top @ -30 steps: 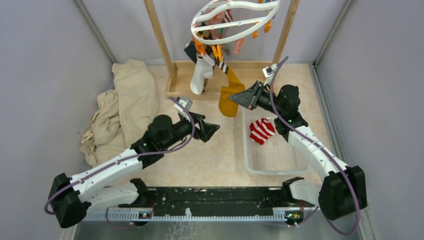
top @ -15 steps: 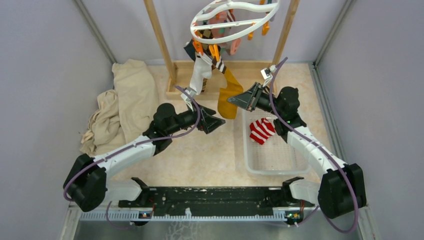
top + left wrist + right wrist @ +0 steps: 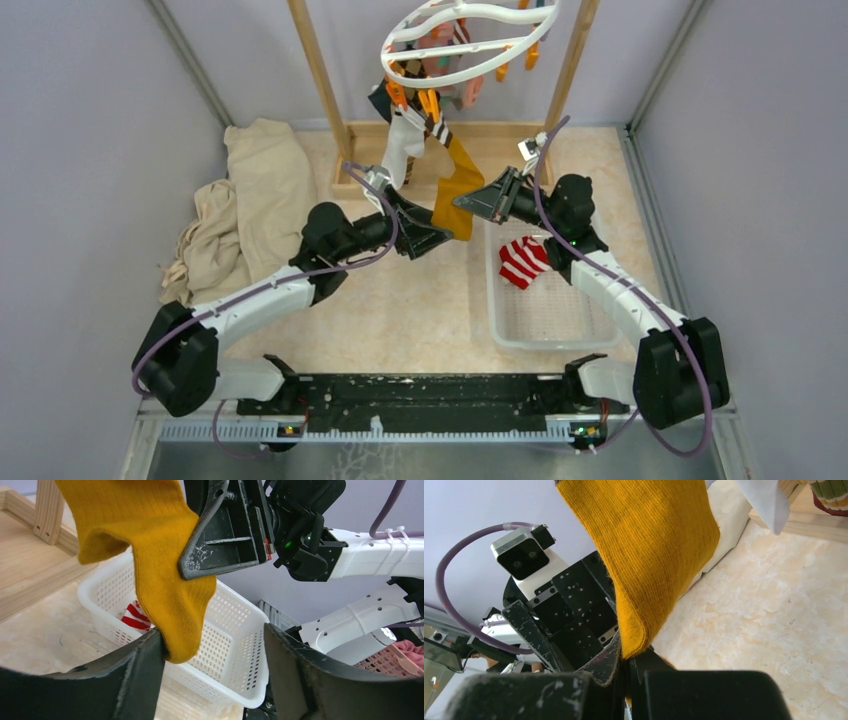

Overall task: Remove the socks clipped to the hanger
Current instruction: Remove the sock from the hanger.

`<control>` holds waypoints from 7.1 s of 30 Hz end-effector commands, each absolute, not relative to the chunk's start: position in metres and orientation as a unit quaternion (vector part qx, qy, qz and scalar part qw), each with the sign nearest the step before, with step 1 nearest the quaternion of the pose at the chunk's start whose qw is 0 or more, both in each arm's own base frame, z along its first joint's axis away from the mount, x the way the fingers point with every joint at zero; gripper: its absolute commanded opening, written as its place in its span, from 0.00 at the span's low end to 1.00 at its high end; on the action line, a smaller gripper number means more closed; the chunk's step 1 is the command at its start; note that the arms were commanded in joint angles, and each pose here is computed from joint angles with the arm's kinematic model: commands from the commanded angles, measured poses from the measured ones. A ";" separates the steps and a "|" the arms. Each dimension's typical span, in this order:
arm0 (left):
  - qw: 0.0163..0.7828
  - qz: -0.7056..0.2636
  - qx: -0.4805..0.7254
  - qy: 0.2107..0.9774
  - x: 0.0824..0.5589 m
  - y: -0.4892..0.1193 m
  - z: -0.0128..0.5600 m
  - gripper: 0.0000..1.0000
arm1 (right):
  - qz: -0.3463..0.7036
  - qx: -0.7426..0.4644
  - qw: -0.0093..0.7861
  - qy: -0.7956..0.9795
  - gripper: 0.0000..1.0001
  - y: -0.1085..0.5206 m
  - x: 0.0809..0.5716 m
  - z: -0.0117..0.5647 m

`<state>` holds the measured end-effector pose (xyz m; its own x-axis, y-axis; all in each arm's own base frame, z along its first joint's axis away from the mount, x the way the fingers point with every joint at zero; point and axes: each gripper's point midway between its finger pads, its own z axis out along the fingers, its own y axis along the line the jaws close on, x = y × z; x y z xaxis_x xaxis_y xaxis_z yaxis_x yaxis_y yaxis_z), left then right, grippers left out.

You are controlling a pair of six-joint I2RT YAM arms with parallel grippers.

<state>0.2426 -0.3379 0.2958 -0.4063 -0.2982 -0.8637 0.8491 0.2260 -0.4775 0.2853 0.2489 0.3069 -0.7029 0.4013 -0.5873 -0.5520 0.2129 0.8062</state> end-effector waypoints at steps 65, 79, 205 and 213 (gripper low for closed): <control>0.578 -0.297 0.229 0.725 0.321 -0.330 0.339 0.00 | 0.338 -0.035 0.533 0.775 0.53 0.155 0.262 0.282; 0.553 -0.302 0.289 0.721 0.349 -0.413 0.338 0.00 | 0.312 -0.003 0.540 0.782 0.54 0.139 0.253 0.289; 0.520 -0.325 0.263 0.745 0.216 -0.384 0.304 0.00 | 0.291 -0.016 0.522 0.802 0.98 0.130 0.234 0.265; 0.524 -0.335 0.265 0.737 0.203 -0.360 0.298 0.00 | 0.365 -0.024 0.520 0.772 0.98 0.153 0.231 0.295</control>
<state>0.2095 -0.3660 0.2892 -0.3379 0.0692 -0.9386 0.7219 0.6589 -0.2113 0.2302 0.1354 0.2581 -0.5020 0.2893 -0.8151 -0.3232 0.8114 0.4871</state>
